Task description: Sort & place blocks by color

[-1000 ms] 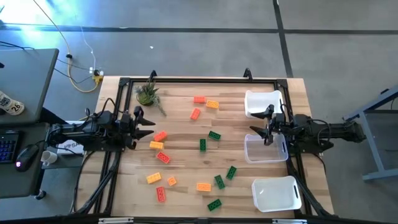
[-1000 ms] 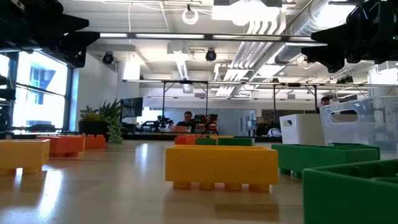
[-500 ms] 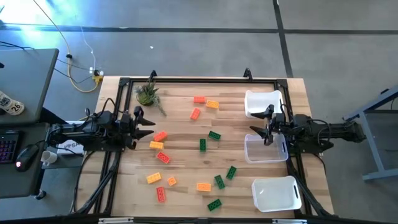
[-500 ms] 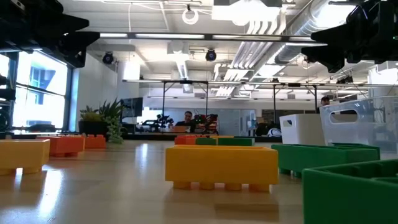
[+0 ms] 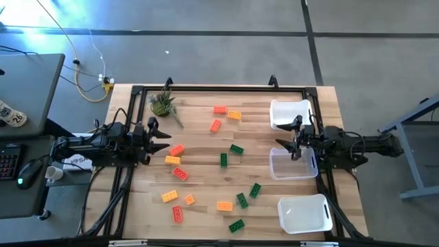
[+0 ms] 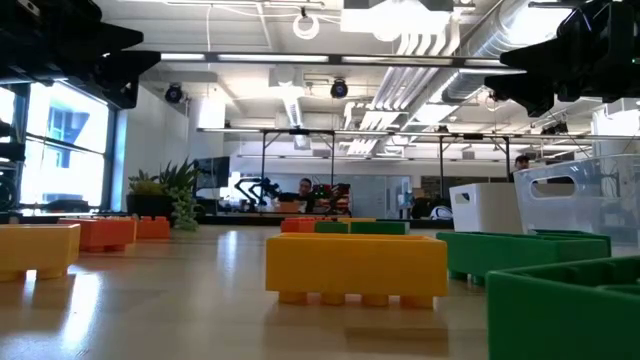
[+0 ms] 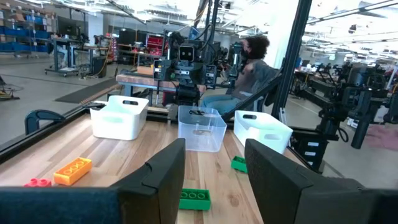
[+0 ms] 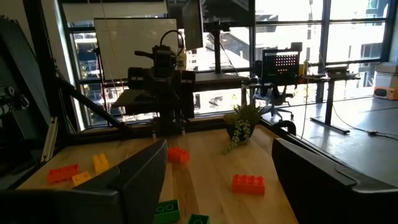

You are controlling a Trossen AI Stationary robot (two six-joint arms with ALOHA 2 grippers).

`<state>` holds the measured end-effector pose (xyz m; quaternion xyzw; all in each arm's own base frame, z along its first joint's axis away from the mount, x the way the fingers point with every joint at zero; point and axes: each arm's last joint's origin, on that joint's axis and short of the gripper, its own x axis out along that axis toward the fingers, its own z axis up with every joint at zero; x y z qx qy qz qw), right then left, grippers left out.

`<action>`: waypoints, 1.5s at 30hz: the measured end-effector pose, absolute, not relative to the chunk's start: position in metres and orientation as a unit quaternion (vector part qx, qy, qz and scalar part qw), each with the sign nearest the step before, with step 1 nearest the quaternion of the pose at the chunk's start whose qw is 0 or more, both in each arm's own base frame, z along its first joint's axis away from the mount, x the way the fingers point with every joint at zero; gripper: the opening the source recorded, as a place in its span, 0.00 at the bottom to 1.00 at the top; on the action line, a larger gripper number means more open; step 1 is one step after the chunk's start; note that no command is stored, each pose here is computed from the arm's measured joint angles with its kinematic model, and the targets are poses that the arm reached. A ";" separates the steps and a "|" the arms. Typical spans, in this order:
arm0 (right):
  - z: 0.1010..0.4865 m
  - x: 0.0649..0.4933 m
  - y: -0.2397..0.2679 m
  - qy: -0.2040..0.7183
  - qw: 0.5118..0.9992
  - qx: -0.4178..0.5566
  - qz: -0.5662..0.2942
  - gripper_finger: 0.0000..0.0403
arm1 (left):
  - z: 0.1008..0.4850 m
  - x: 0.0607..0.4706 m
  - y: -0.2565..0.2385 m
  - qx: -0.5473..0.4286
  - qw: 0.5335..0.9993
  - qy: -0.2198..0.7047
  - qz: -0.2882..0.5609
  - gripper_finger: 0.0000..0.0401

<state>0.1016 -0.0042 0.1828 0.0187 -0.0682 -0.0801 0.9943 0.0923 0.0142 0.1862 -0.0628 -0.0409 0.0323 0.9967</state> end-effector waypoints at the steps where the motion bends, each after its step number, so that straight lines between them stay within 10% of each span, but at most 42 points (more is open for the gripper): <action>1: 0.183 0.102 -0.004 -0.068 0.994 0.019 -0.080 0.69 | 0.186 0.092 0.014 -0.063 0.997 -0.041 0.032 0.39; 45: 0.187 0.101 -0.004 -0.091 0.992 0.023 -0.081 0.69 | 0.187 0.092 0.014 -0.081 0.995 -0.045 0.034 0.39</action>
